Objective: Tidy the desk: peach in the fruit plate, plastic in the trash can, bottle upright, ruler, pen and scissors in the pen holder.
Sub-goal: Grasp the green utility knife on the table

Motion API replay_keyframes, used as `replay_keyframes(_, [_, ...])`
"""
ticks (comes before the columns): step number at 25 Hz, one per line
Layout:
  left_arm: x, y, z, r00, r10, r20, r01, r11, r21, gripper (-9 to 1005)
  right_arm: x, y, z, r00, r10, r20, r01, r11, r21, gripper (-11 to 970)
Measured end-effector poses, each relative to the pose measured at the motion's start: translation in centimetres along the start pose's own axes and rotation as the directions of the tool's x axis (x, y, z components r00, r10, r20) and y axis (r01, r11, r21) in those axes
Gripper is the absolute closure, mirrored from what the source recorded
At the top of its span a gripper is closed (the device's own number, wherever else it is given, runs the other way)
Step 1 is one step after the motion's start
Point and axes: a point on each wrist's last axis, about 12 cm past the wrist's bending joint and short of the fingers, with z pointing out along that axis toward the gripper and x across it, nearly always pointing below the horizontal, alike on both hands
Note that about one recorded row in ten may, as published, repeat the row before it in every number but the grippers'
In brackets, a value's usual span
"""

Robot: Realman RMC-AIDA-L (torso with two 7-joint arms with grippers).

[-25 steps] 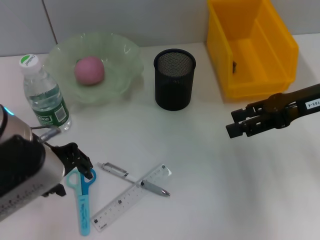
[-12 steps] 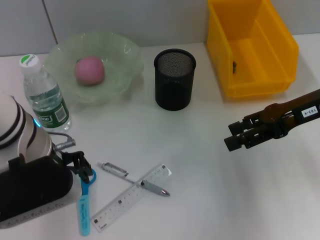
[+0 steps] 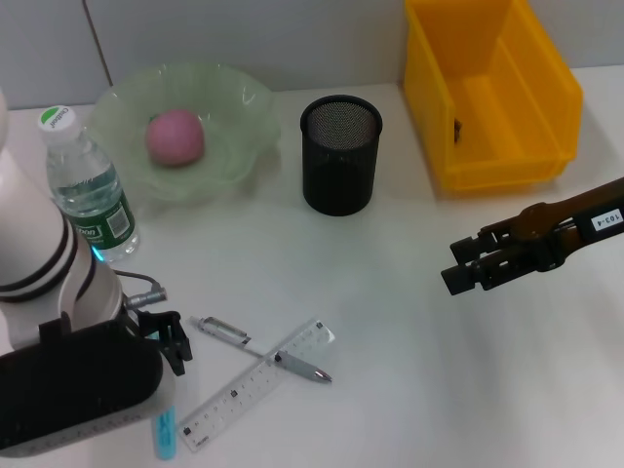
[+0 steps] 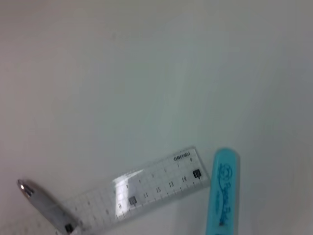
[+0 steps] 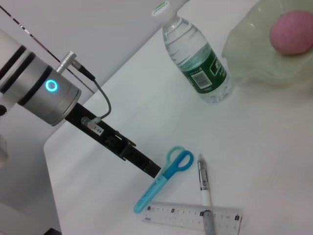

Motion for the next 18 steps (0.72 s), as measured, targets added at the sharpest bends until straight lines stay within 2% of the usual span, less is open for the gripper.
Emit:
replay_keyframes(4, [-0.1, 0.5, 0.4, 1.0, 0.02, 0.007, -0.02, 1.0, 0.022, 471, 0.0, -0.1, 0.0, 1.0, -0.001, -0.005, 0.001, 1.0, 0.006, 129])
replay_keyframes(9, [-0.4, 1.3, 0.9, 1.0, -0.015, 0.001, 0.015, 0.999, 0.042, 460, 0.0, -0.2, 0.1, 1.0, 0.0, -0.014, 0.0, 1.0, 0.015, 129])
replay_keyframes(16, [-0.5, 1.4, 1.1, 1.0, 0.008, -0.003, -0.007, 0.999, 0.05, 433, -0.1, -0.2, 0.2, 1.0, -0.001, -0.012, 0.001, 1.0, 0.019, 130])
replay_keyframes(18, [-0.5, 1.3, 1.2, 1.0, 0.014, -0.005, -0.014, 0.998, 0.055, 358, 0.0, -0.2, 0.2, 1.0, 0.002, -0.009, -0.002, 1.0, 0.02, 129])
